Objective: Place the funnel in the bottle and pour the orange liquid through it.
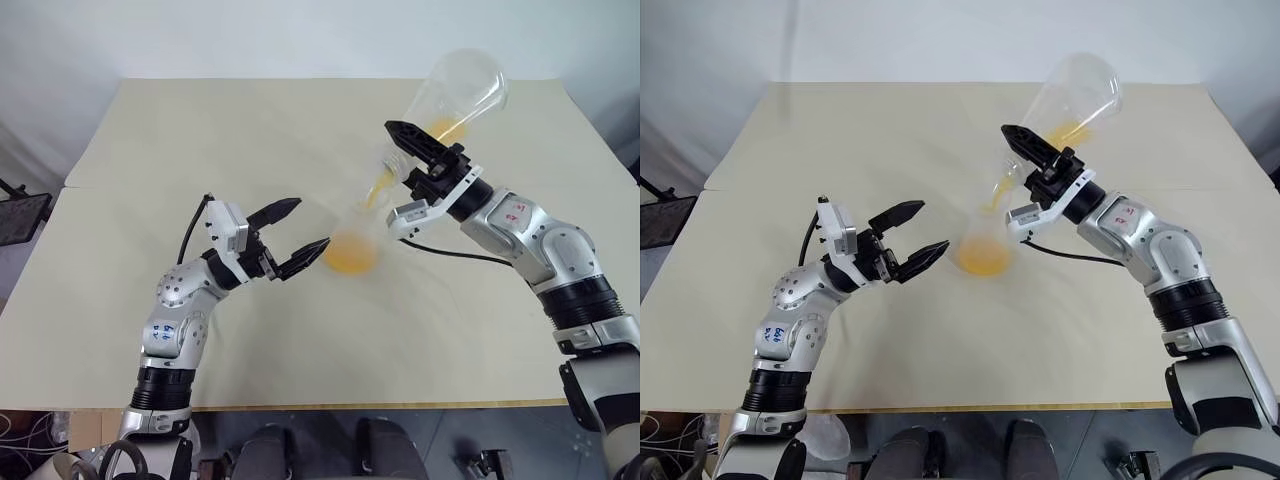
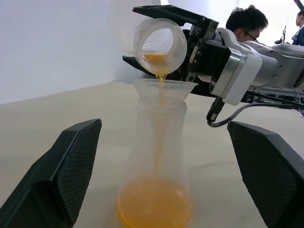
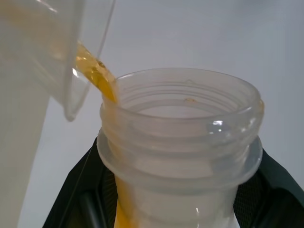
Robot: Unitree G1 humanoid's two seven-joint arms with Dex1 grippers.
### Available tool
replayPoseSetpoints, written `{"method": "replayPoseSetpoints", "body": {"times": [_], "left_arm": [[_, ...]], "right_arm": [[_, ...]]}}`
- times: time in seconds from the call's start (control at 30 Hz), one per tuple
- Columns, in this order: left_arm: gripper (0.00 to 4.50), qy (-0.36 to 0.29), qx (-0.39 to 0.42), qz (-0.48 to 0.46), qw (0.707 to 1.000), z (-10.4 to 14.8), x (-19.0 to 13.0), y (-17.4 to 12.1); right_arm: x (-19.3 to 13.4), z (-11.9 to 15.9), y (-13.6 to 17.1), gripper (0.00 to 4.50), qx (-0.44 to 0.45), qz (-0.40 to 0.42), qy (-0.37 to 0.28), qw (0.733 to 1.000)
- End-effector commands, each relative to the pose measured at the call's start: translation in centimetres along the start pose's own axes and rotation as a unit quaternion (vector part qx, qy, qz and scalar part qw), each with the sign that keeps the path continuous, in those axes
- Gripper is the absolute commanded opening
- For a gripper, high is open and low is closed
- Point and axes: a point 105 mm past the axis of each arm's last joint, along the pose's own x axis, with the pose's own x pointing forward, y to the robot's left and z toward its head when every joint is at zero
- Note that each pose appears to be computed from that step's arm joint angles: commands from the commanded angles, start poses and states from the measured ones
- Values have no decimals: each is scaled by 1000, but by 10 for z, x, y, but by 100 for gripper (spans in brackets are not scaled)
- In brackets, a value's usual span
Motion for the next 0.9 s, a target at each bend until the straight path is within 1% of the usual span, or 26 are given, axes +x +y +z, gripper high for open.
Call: {"method": "replayPoseSetpoints", "body": {"times": [0.03,0.2,0.33,0.9], "left_arm": [[450,-12,13,-3,1000,6,3,-2],[450,-12,12,-2,1000,6,3,-2],[450,-27,7,-1,1000,9,3,-3],[450,-25,6,0,1000,7,4,-5]], "right_arm": [[5,1,-22,252,-20,-35,-16,999],[4,0,-21,252,-22,-34,-16,999],[3,-1,-20,252,-25,-32,-15,999],[3,-2,-21,252,-31,-36,-14,999]]}}
